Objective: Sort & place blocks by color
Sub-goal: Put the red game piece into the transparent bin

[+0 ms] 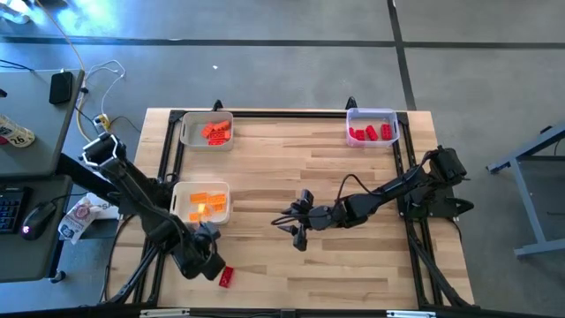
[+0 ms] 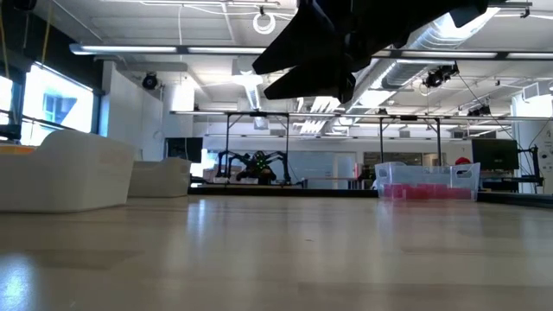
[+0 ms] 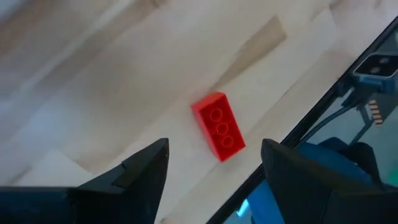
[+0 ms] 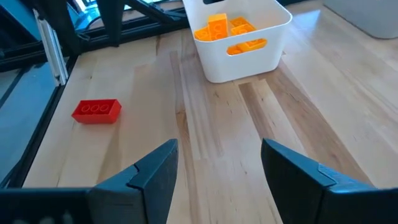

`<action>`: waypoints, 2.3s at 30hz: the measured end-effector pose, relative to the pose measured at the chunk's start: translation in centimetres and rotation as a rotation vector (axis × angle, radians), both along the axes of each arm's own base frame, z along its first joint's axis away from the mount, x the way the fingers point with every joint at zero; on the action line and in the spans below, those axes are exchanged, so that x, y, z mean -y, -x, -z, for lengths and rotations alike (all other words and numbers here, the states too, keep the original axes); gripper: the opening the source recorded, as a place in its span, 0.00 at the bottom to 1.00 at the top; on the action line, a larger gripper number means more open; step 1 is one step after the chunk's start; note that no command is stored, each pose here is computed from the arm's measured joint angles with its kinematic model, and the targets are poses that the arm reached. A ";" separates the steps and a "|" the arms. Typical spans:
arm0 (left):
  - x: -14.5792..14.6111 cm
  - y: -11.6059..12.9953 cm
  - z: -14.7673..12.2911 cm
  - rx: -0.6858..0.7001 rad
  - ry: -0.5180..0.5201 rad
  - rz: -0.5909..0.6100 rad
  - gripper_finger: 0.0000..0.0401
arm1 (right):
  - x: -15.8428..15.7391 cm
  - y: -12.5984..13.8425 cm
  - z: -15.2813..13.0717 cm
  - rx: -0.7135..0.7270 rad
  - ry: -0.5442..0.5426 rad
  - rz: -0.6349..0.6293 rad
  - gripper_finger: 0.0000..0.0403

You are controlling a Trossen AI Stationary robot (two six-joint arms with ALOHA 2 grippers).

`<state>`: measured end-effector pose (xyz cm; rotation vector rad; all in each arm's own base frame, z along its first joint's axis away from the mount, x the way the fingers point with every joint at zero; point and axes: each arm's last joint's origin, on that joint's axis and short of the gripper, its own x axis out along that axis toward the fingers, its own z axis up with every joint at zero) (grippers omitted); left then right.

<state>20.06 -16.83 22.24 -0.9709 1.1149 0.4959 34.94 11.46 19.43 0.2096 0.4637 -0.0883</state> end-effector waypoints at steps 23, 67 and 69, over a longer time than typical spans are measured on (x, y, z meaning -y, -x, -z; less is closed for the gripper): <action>2.6 -2.6 5.1 -0.057 0.024 -0.051 0.61 | 0.0 0.1 0.2 -0.027 -0.007 -0.013 0.54; 3.0 -3.6 9.5 -0.132 -0.117 0.050 0.37 | -0.9 0.5 0.3 -0.030 -0.016 -0.021 0.54; 3.0 -3.6 9.4 -0.126 -0.129 0.067 0.32 | -0.9 0.5 0.3 -0.030 -0.016 -0.021 0.54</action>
